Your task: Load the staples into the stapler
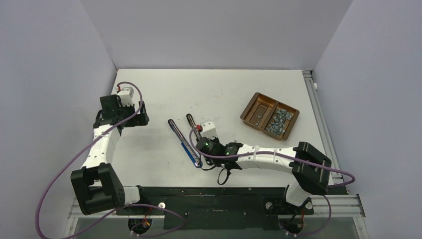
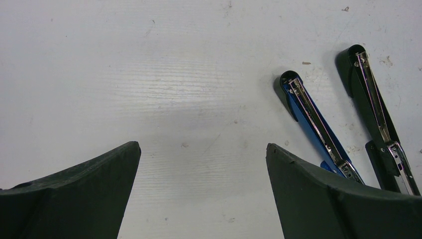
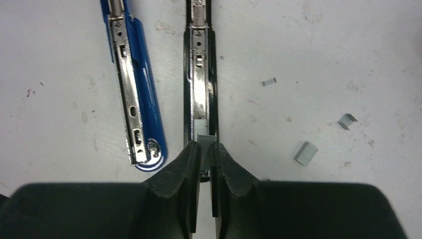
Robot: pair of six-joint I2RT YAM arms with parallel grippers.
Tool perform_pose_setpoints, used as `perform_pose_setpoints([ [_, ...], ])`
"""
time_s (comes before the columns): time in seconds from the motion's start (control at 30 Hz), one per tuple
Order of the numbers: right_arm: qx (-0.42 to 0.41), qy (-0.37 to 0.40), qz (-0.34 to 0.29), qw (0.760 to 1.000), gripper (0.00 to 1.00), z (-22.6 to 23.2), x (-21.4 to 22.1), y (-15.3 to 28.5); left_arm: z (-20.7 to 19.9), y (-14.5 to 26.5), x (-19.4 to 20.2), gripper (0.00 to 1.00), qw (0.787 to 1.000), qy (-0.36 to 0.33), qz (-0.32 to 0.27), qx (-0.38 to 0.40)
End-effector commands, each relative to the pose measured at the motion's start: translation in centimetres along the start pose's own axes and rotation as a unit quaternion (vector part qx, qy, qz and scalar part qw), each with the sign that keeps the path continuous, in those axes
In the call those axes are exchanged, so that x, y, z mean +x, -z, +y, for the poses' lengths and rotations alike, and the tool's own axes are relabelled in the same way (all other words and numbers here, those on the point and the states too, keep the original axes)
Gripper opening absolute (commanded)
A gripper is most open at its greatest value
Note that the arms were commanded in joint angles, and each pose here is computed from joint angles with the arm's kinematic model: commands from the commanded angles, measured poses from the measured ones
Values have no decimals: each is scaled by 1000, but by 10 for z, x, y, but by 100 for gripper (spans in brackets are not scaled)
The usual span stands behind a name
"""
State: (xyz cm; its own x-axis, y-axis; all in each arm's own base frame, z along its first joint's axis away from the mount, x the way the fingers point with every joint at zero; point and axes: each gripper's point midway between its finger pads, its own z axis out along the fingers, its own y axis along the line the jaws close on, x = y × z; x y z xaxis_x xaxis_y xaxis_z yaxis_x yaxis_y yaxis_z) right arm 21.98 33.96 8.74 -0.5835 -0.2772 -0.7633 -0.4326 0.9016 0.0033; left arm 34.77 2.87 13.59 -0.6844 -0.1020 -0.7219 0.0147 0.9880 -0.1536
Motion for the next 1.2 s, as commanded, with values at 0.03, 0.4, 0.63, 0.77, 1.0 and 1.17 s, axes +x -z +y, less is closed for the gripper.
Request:
perform_pose_setpoints([
  [0.03,31,-47,43,998,9,-40,11,37,-4,9,-29,96,999,-7,-41,11],
  [0.4,136,-127,118,975,9,-151,55,47,-9,11,-28,96,999,-6,-39,24],
  [0.63,146,-142,154,967,9,-164,88,32,-10,12,-31,96,999,-5,-42,27],
  [0.77,145,-148,149,967,9,-162,85,24,-10,11,-30,96,999,-5,-41,28],
  [1.0,151,-151,149,966,9,-162,90,13,-10,8,-32,96,999,-5,-42,28],
  [1.17,151,-151,157,964,10,-162,99,9,-10,7,-31,96,999,-5,-42,30],
])
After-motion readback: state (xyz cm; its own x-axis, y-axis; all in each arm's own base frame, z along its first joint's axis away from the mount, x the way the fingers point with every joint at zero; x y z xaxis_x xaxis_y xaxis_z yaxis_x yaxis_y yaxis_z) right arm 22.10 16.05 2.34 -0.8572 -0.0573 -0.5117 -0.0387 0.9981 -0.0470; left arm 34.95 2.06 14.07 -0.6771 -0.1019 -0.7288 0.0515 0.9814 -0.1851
